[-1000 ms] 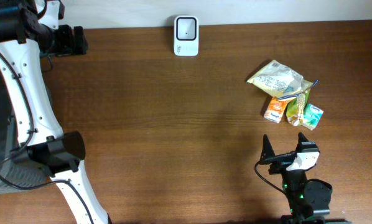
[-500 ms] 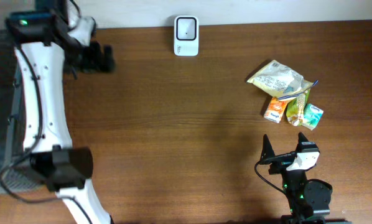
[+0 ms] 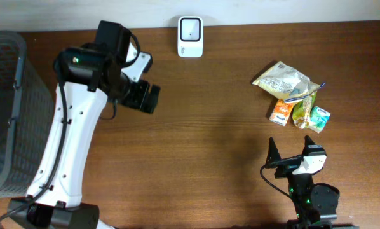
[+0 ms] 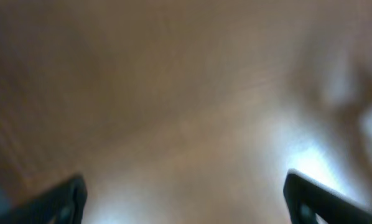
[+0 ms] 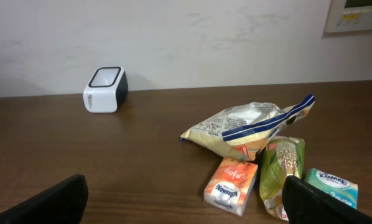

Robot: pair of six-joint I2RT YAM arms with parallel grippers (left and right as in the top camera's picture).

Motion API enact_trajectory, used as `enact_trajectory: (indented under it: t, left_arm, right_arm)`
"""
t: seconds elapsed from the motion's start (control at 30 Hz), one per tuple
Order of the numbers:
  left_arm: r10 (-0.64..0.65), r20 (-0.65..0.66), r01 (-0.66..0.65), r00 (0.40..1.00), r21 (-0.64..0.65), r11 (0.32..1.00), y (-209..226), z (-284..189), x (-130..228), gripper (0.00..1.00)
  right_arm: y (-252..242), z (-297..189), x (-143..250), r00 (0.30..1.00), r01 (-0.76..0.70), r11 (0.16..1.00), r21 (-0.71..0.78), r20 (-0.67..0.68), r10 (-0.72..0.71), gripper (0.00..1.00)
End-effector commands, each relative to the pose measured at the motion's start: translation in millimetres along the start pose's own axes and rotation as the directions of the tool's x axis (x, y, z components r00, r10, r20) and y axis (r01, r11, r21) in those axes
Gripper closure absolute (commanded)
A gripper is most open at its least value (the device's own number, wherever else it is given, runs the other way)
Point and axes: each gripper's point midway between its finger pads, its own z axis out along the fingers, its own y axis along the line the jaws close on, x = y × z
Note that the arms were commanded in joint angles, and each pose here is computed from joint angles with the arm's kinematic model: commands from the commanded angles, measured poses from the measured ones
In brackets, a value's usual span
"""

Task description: Scan the item barcode

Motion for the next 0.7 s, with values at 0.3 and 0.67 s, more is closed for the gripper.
enact_trajectory:
  t: [0.3, 0.67]
  left_arm:
    - [0.175, 0.575, -0.026, 0.799, -0.258, 0.966, 43.1, 43.7, 39.0, 0.01]
    - [0.335, 0.783, 0.115, 0.524, -0.454, 0.884, 59.1, 21.2, 119.4, 0.01]
  right_arm:
    - [1.4, 0.2, 2.8, 1.000, 0.000, 1.000, -0.008, -0.002, 0.000, 0.01]
    - [1.4, 0.2, 2.8, 1.000, 0.000, 1.000, -0.008, -0.002, 0.000, 0.01]
